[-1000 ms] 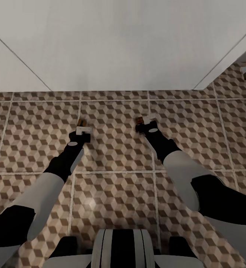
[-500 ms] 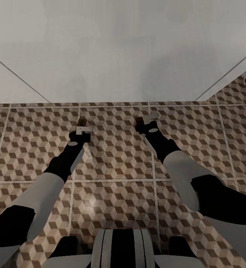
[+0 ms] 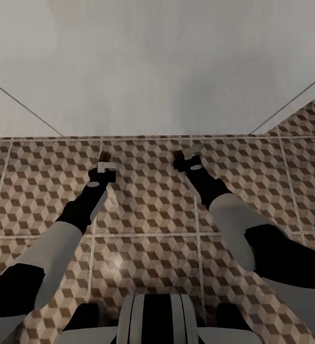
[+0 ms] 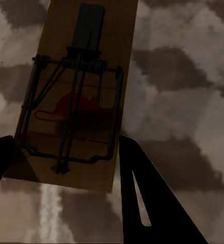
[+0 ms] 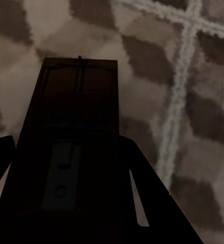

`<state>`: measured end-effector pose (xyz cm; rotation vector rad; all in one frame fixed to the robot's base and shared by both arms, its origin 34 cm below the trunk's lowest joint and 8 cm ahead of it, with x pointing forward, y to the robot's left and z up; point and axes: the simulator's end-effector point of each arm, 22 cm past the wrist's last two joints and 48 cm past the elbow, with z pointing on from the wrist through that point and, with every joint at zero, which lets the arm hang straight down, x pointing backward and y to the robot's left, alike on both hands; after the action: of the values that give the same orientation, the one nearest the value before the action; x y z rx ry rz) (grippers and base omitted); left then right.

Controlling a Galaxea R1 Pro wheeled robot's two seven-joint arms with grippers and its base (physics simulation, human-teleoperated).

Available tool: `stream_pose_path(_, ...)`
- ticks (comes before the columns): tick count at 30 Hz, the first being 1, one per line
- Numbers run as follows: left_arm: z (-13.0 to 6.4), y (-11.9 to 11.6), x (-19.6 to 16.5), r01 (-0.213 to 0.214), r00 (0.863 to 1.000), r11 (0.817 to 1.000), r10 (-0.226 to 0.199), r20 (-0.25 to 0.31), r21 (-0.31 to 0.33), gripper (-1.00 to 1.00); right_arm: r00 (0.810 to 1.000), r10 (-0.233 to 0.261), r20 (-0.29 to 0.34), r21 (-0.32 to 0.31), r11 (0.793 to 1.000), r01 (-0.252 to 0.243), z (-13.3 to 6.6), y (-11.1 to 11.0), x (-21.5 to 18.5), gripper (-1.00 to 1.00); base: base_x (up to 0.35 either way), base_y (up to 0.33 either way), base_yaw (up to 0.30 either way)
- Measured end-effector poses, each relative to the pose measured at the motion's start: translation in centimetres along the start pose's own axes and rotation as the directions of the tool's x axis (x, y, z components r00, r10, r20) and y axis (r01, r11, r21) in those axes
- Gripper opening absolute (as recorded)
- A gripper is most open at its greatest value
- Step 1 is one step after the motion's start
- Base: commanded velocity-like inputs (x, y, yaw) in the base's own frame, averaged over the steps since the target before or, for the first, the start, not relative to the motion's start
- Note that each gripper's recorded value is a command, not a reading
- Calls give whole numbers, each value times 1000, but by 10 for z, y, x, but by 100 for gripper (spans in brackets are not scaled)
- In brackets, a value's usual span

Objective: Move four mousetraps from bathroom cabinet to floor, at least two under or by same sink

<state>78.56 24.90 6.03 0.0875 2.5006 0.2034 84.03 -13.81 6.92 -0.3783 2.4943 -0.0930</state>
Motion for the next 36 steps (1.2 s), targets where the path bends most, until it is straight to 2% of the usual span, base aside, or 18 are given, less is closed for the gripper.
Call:
stream_pose_path(32, 1, 2, 3, -3, 1000, 1000, 3, -4, -2, -100, 1000, 0, -1, -1, 1000, 0, 0, 0, 1, -100, 13, 0, 0)
stream_pose_path(33, 1, 2, 3, -3, 1000, 1000, 3, -5, -2, -100, 1000, -1, -2, -2, 1000, 1, 0, 1, 1, 100, 0, 0, 0)
stream_pose_path(36, 1, 2, 3, -3, 1000, 1000, 3, -5, -2, -100, 1000, 2, -5, -3, 1000, -2, 0, 1, 3, 100, 0, 0, 0)
